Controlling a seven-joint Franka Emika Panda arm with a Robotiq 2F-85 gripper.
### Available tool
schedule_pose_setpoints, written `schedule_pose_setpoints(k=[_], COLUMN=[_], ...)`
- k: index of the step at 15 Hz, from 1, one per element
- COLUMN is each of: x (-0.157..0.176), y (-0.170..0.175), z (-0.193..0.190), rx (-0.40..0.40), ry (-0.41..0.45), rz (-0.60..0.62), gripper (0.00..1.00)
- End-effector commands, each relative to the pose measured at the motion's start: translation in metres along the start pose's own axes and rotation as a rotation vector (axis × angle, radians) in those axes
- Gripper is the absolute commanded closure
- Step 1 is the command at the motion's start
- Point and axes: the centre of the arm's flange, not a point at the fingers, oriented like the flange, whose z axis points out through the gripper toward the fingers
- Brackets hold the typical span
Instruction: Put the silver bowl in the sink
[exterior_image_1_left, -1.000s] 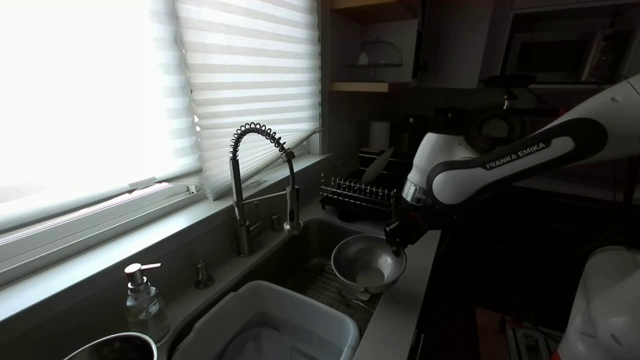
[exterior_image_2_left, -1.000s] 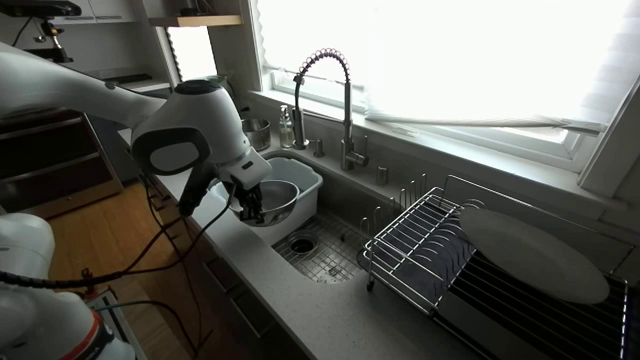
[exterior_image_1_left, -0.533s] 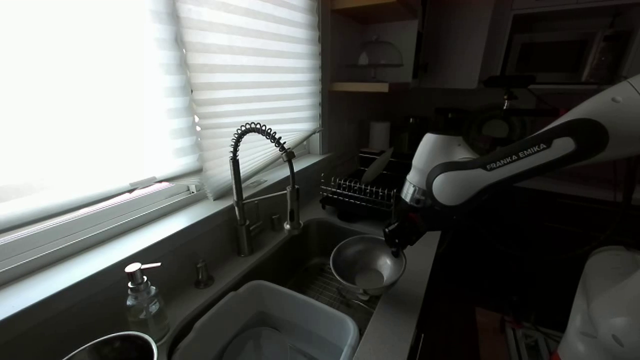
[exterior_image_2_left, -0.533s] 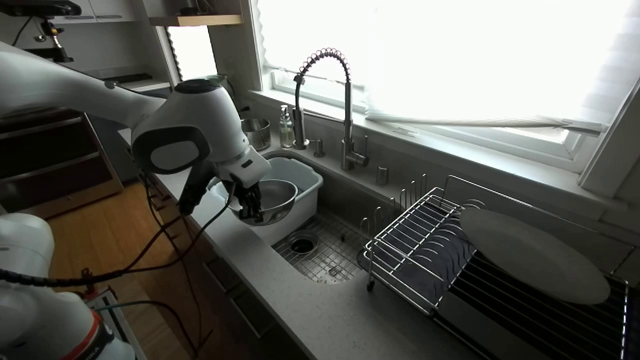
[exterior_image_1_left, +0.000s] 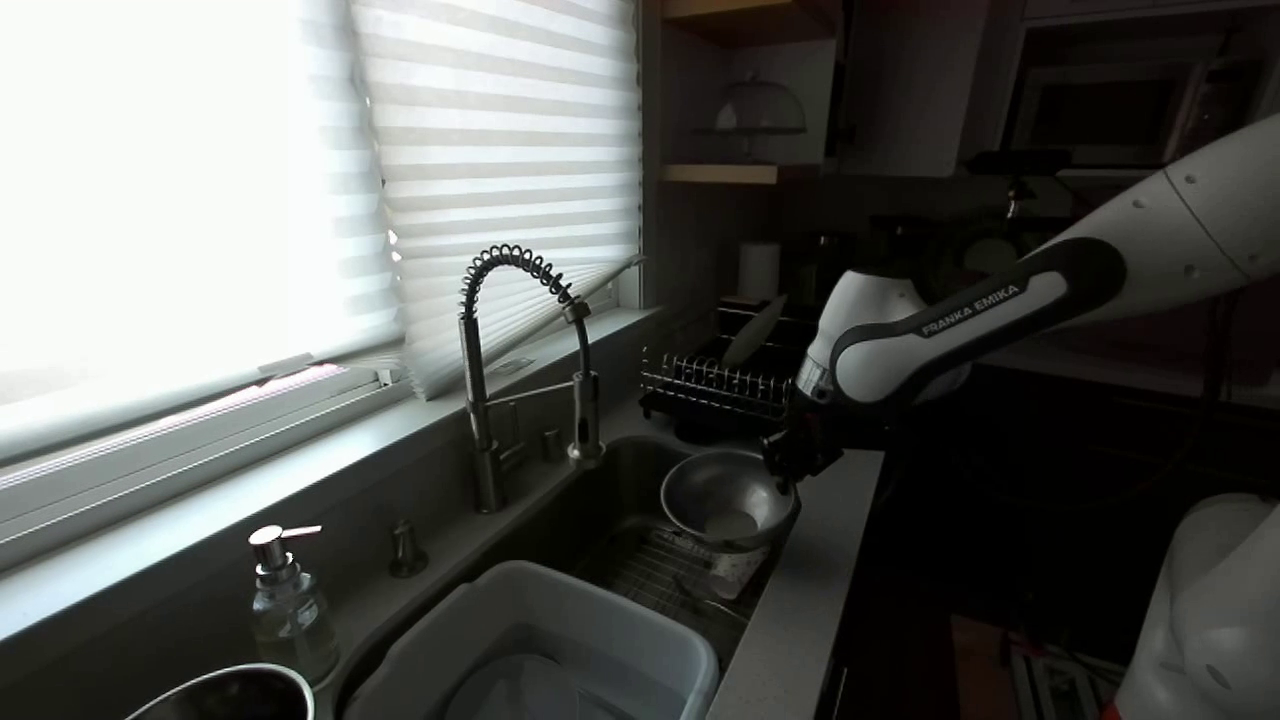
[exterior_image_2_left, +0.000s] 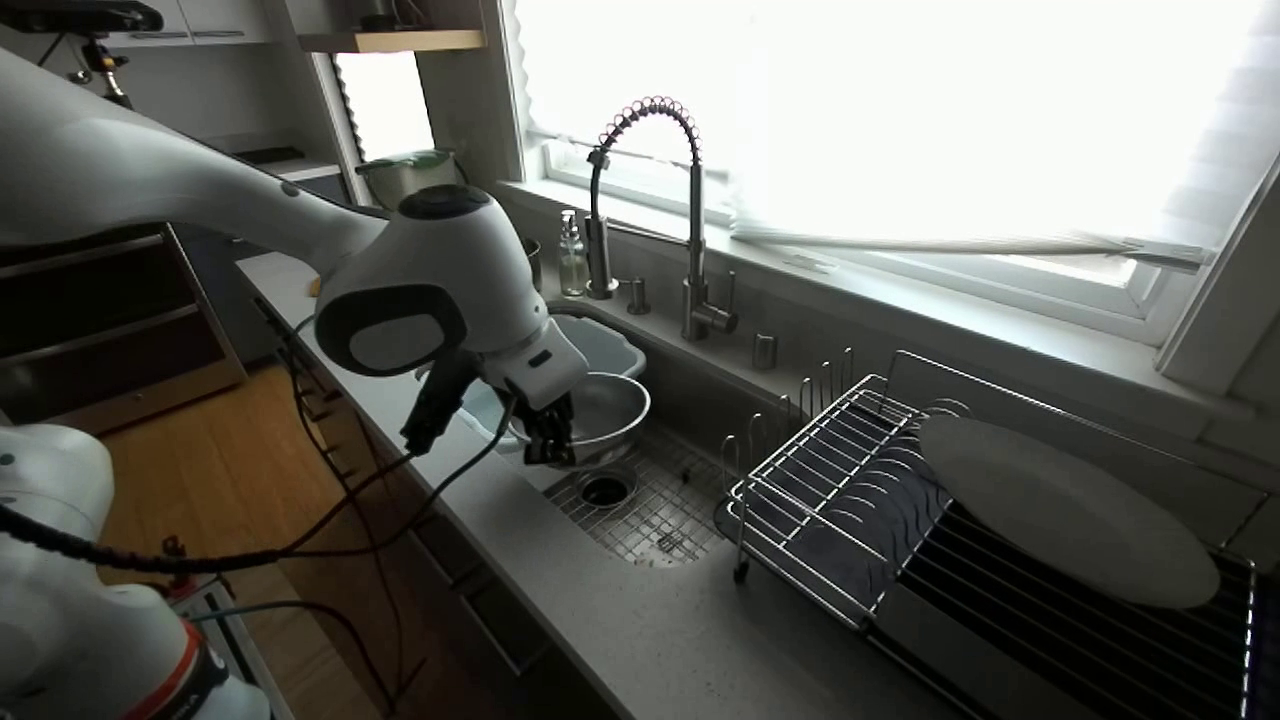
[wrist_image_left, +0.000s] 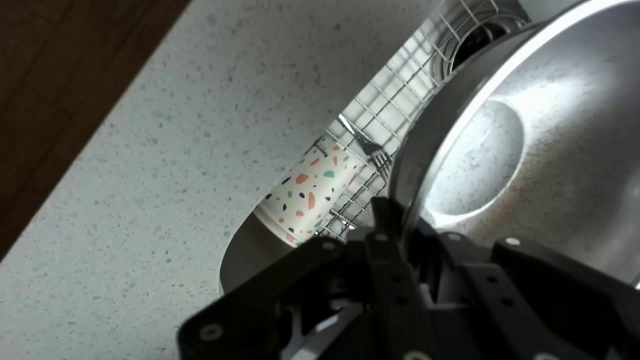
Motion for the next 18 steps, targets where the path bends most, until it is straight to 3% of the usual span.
schedule_pose_setpoints(k=[1,9,18], x=[0.059,0.105,0.117], y=[-0.006,-0.055,-0.085], z=[0.039,0.119,0.205], rx=[-0.008,0.013,0.028], ry=[-0.023,-0.093,-0.153], rz=[0.028,-0.053,-0.154], gripper=[0.98,0.98,0.98])
